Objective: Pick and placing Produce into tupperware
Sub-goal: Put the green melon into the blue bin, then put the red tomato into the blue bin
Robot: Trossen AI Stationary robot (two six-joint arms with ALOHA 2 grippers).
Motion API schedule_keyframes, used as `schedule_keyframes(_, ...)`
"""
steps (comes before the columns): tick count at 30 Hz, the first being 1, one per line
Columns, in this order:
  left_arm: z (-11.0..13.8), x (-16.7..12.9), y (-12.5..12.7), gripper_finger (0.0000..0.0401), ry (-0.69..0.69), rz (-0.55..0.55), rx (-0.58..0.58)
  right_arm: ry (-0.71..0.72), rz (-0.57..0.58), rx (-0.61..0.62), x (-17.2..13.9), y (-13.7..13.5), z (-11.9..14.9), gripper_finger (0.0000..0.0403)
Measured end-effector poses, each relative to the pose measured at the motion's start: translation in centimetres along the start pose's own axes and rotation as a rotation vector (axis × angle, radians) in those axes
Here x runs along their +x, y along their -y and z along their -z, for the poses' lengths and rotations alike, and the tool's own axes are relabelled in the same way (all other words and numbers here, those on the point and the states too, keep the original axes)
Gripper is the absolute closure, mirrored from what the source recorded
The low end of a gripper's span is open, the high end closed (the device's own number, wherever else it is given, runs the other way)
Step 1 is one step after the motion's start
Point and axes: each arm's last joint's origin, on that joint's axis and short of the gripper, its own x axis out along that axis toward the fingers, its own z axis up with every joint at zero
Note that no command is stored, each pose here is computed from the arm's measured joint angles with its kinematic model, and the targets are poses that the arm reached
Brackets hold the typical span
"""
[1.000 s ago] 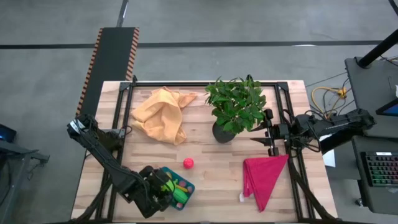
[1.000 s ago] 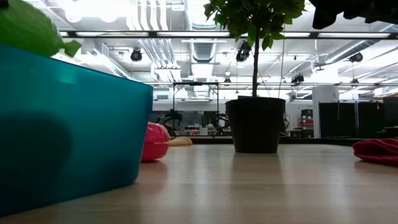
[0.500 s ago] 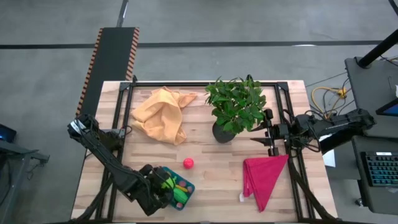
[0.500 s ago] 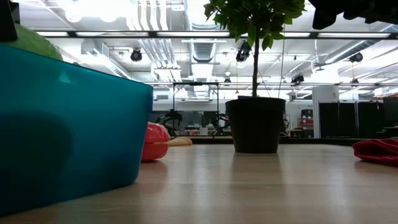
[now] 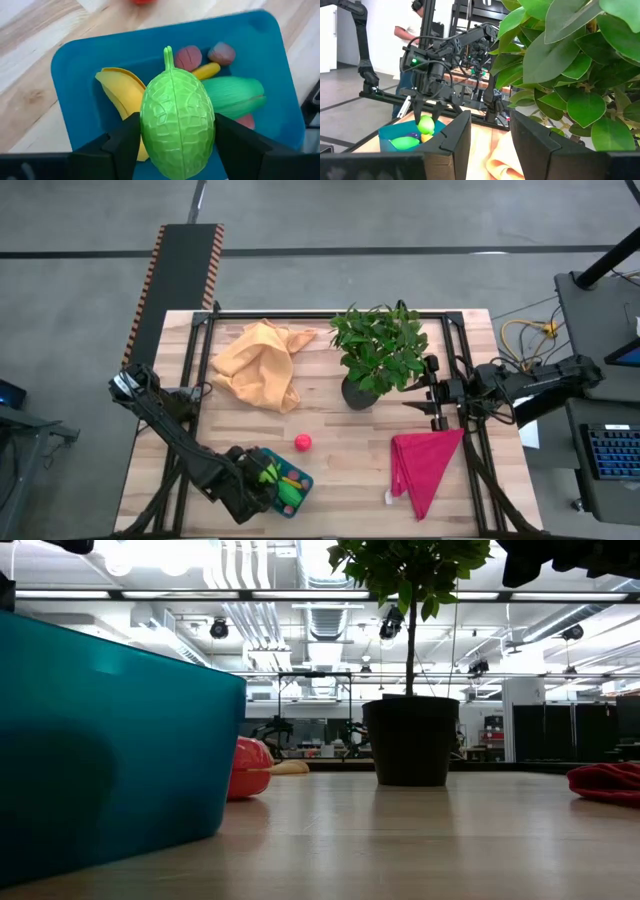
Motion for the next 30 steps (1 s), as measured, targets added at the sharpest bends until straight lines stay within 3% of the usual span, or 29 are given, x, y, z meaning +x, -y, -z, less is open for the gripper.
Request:
schedule_keyframes(12, -0.9, 0.2, 0.2, 0.0084, -0.034, 0.006, -0.044, 0.0, 0.0, -0.006, 0.0, 0.0, 0.0, 0.0273)
schedule_keyframes(20, -2.6, -1.9, 1.2, 0.0101, 0.089, 0.074, 0.163, -0.001, 0.0, -0.006, 0.0, 0.0, 0.0, 0.0273)
schedule_keyframes(30, -7.3, -3.5, 0.0, 0.0109, 0.233, 0.05, 0.363, -0.001, 0.0, -0.007, 0.0, 0.0, 0.0, 0.0273)
